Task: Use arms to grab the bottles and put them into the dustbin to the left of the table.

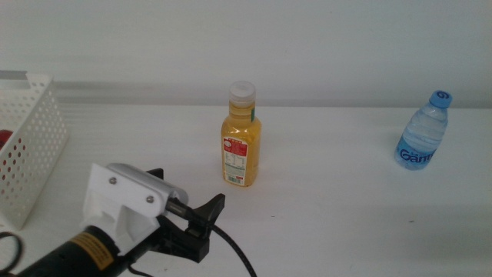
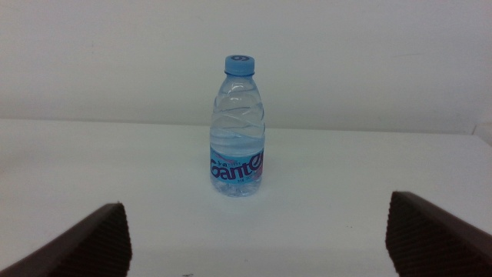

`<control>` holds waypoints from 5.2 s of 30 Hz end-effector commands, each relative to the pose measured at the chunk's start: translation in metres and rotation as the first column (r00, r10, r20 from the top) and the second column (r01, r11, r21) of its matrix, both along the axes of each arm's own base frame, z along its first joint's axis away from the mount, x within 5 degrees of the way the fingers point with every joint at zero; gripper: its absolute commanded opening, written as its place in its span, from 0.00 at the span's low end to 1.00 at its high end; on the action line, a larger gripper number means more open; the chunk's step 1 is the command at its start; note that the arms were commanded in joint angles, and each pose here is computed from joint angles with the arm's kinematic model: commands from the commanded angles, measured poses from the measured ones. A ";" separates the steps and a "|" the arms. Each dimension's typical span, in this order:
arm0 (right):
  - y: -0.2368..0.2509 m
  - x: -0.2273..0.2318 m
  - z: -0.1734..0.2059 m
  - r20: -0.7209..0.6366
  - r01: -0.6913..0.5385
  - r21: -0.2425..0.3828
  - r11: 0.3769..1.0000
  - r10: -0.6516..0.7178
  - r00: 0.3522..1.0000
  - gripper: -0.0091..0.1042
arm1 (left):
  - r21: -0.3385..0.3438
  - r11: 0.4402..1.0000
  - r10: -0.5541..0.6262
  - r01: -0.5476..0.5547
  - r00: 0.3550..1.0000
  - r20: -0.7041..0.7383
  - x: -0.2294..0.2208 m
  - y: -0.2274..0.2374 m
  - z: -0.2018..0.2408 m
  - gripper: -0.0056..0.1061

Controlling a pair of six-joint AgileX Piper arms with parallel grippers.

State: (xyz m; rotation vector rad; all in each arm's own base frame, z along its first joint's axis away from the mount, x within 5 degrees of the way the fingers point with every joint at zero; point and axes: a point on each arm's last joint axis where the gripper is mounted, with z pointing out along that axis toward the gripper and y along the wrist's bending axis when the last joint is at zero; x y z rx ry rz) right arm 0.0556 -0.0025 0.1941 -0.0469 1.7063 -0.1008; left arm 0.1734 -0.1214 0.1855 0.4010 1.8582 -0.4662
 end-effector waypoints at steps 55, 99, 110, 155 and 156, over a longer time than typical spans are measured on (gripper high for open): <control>0.000 -0.001 -0.012 0.000 0.007 -0.006 1.000 -0.007 1.000 0.86 | -0.075 0.994 0.079 -0.075 0.996 0.049 0.107 -0.075 -0.070 0.89; 0.000 -0.001 -0.012 0.000 0.007 -0.006 1.000 -0.007 1.000 0.86 | -0.061 0.996 0.066 -0.063 0.996 0.054 0.130 -0.078 -0.078 0.89; 0.000 -0.001 -0.012 0.000 0.007 -0.006 1.000 -0.007 1.000 0.86 | -0.059 0.997 0.059 -0.057 0.997 0.044 0.142 -0.087 -0.083 0.89; 0.000 -0.001 -0.012 0.000 0.007 -0.006 1.000 -0.007 1.000 0.86 | -0.019 0.999 0.035 -0.034 0.997 0.068 0.176 -0.094 -0.095 0.48; 0.000 -0.001 -0.012 0.000 0.007 -0.006 1.000 -0.007 1.000 0.86 | -0.010 1.000 0.027 -0.027 0.998 0.063 0.177 -0.094 -0.096 0.37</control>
